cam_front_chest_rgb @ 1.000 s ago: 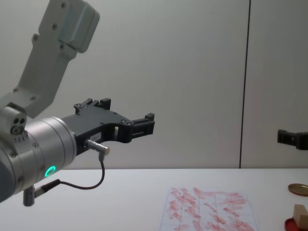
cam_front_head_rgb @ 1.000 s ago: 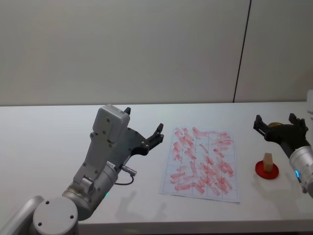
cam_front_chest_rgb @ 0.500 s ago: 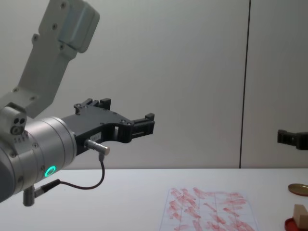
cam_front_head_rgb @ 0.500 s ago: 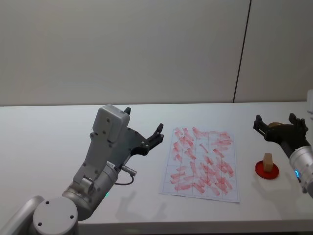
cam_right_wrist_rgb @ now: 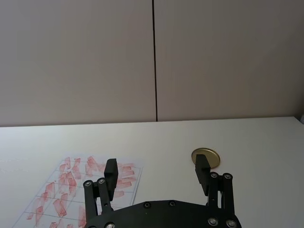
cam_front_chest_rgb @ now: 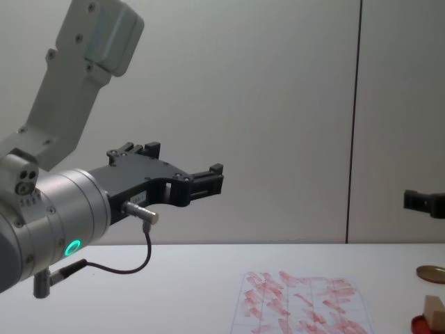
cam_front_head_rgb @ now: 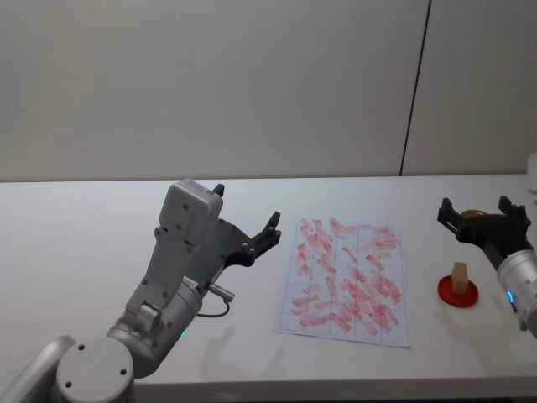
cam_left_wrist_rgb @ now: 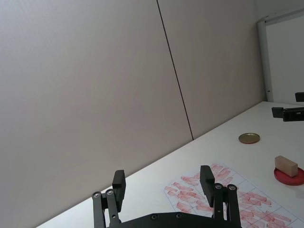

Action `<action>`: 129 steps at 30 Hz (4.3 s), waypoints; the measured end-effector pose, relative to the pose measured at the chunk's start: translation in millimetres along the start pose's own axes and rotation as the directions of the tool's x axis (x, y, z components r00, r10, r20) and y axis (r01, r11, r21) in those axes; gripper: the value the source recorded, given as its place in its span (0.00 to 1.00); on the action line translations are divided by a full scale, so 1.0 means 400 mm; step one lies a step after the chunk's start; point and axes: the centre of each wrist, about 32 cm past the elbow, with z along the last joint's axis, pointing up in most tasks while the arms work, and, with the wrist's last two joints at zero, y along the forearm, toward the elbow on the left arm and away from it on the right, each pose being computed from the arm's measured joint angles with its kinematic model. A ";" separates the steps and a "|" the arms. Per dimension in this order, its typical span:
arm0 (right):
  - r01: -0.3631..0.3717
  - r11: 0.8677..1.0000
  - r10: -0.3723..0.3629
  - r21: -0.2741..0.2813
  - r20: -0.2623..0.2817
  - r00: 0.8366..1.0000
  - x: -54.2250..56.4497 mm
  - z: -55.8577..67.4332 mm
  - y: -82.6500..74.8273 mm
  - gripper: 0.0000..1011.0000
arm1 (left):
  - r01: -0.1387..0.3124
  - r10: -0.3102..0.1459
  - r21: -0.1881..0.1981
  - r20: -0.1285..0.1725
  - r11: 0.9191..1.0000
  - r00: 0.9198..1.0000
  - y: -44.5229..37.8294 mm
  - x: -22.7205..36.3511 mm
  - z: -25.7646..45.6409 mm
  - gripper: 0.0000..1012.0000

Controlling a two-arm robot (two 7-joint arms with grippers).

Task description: Use the one hand to pick up the stamp and affix it onto the A4 paper.

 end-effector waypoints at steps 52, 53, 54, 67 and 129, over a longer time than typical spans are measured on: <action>0.106 0.850 -0.161 -0.516 -0.062 0.985 -0.009 -0.036 0.184 0.80 | 0.000 0.000 0.000 0.000 1.000 1.000 0.000 0.000 0.000 0.98; 0.108 0.848 -0.163 -0.519 -0.061 0.985 -0.010 -0.037 0.185 0.77 | 0.000 0.000 0.000 0.000 1.000 1.000 0.000 0.000 0.000 0.98; 0.109 0.846 -0.164 -0.522 -0.060 0.985 -0.011 -0.039 0.186 0.75 | 0.000 0.000 0.000 0.000 1.000 1.000 0.000 0.000 0.000 0.98; 0.131 0.830 -0.191 -0.542 -0.056 0.980 -0.022 -0.049 0.204 0.33 | 0.000 0.000 0.000 0.000 1.000 1.000 0.000 0.000 0.000 0.98; -0.030 0.823 0.002 -0.568 -0.049 0.999 -0.214 0.020 0.199 0.22 | 0.000 0.000 0.000 0.000 1.000 1.000 0.000 0.000 0.000 0.98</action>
